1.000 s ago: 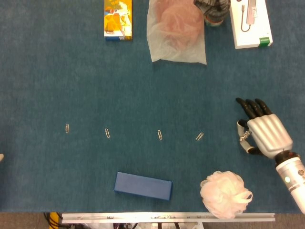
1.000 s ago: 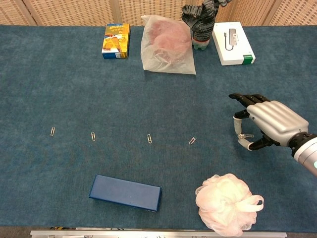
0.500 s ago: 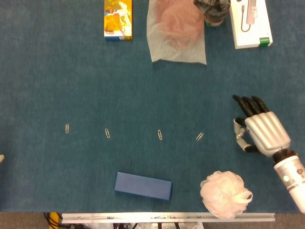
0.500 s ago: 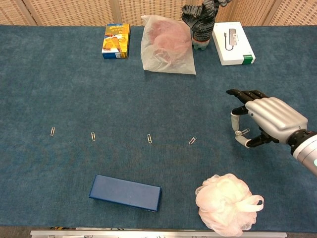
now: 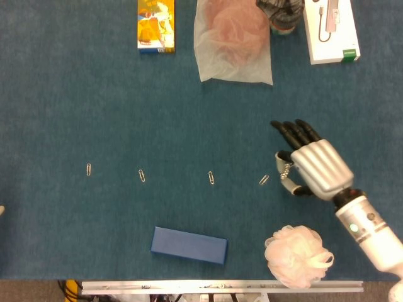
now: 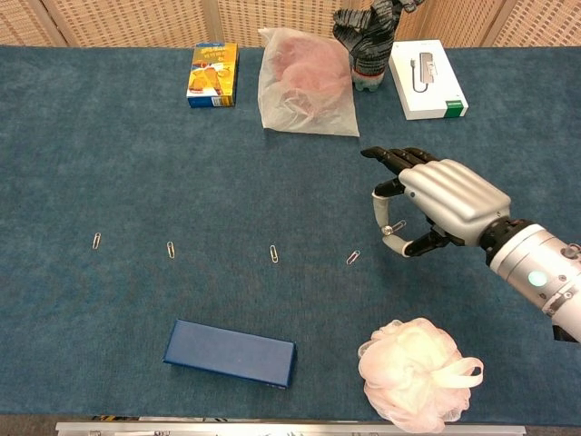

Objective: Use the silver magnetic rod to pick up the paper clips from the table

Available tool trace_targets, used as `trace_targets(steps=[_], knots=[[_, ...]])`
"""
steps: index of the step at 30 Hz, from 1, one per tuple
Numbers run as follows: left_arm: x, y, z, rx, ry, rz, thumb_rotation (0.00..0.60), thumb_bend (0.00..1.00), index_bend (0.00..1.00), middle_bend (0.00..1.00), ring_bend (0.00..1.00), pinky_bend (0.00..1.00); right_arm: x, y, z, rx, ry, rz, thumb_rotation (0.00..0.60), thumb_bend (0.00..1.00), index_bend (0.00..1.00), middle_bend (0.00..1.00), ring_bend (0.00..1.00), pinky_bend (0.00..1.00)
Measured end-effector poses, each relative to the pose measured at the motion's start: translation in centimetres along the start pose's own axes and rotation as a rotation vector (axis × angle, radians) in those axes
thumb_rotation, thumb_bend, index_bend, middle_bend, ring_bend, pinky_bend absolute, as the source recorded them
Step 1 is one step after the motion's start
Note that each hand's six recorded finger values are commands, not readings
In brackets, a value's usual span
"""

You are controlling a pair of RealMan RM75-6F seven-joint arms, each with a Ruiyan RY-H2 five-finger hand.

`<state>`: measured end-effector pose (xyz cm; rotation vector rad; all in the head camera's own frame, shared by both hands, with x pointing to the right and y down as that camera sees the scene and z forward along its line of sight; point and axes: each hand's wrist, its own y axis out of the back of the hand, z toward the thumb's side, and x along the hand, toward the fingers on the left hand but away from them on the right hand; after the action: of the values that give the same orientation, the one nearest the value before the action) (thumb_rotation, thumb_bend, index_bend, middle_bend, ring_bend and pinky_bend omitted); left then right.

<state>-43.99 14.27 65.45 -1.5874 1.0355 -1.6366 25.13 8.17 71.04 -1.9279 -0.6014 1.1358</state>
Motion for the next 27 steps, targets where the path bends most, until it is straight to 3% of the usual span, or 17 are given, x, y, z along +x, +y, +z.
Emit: trace_targets(steps=[20, 27], knots=[[-0.5, 0.0, -1.2, -0.011, 0.028, -0.006, 0.6, 0.03, 0.47, 0.35, 0.21, 0.05, -2.6, -3.1, 2.9, -0.064, 0.073, 0.081, 0.6, 0.31, 0.63, 0.04, 0.0, 0.0], [-0.5, -0.1, -1.4, -0.011, 0.031, -0.009, 0.6, 0.03, 0.47, 0.35, 0.21, 0.05, -2.7, -2.5, 3.1, -0.074, 0.078, 0.067, 0.6, 0.31, 0.63, 0.04, 0.0, 0.0]])
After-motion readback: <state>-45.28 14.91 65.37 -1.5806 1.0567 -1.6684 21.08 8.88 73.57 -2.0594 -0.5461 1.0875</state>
